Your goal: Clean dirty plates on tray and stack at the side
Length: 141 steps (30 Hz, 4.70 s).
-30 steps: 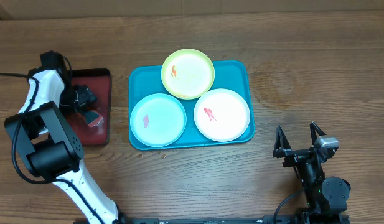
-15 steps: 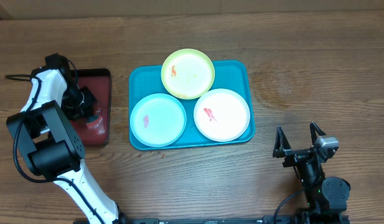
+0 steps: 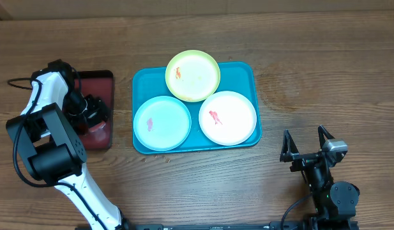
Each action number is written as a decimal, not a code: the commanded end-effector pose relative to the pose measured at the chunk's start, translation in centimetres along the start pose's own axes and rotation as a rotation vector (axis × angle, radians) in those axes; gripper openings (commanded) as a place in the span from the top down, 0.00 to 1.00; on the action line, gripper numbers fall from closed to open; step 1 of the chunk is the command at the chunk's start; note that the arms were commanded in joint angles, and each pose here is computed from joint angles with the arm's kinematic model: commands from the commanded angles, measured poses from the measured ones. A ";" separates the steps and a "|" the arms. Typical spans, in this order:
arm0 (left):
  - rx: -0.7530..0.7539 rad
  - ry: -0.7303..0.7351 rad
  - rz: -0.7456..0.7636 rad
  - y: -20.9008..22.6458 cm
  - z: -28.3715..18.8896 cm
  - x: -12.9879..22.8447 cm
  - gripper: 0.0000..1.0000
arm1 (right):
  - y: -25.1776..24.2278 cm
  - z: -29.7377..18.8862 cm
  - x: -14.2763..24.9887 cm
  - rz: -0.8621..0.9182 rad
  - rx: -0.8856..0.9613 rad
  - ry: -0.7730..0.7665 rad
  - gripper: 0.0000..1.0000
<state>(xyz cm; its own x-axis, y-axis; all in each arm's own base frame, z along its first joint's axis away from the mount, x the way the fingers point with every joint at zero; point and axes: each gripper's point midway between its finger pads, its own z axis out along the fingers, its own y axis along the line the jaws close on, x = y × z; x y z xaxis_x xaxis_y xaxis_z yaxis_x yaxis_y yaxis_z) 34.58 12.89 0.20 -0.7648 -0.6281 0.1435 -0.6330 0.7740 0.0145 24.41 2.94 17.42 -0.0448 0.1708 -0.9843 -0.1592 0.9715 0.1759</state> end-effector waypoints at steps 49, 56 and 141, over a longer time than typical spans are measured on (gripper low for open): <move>-0.060 -0.106 -0.007 -0.1 -7.6 -3.3 0.96 | 0.1 0.0 0.2 0.000 -0.006 0.000 0.00; -0.029 -0.074 -0.003 0.2 -8.5 -2.3 0.96 | 0.1 0.0 0.2 0.000 -0.006 0.000 0.00; 0.193 -0.267 0.550 -16.7 -10.9 12.7 0.31 | 0.1 0.0 0.2 0.000 -0.006 0.000 0.00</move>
<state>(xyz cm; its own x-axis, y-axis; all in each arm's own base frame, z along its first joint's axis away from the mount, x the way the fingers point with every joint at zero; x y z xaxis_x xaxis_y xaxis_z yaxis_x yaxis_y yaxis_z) 34.63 -7.90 8.41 -0.9794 -0.1818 -0.0876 -0.1658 0.9724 -0.1643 24.41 2.93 17.44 -0.0440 0.1709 -0.9843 -0.1590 0.9715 0.1758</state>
